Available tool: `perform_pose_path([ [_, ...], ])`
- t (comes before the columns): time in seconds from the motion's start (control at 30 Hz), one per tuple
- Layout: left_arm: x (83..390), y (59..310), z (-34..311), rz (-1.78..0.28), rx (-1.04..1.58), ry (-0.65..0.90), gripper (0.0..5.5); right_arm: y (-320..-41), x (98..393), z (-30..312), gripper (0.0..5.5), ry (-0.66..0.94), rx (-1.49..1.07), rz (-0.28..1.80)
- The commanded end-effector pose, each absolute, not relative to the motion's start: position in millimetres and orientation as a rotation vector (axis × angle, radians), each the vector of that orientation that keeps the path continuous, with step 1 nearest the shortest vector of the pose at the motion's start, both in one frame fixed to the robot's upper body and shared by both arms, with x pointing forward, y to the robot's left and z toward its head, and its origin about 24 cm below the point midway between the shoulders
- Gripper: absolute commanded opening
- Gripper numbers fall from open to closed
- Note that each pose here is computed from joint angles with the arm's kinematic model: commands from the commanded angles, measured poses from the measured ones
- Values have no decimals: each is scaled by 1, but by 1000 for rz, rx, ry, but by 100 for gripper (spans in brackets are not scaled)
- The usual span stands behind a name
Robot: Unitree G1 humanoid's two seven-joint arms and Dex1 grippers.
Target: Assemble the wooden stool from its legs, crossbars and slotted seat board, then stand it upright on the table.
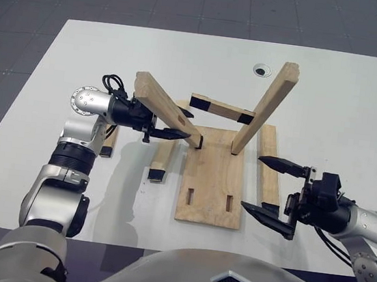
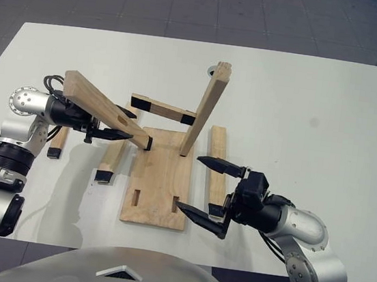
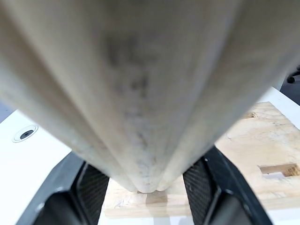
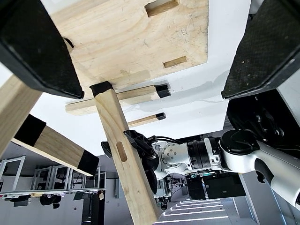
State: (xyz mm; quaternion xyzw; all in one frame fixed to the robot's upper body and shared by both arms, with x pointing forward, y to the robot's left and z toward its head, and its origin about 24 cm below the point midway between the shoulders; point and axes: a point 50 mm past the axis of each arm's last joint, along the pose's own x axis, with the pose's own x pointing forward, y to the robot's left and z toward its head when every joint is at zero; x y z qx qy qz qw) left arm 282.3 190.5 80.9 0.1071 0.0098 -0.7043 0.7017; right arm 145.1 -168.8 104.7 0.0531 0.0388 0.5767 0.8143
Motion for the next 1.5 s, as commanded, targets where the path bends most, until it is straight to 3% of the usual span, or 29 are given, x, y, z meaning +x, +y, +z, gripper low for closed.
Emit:
perform_pose_path([
  [0.03,249,202,19,-1699,226,507,205,-167,145,107,550,73,109,1223],
  [0.57,257,198,13,-1645,42,574,205,-164,145,107,550,60,92,1236],
  [1.13,253,203,1,-1619,-5,903,205,-159,147,109,550,49,81,1262],
  [1.5,251,204,-2,-1630,61,878,205,-157,149,112,550,31,78,1238],
])
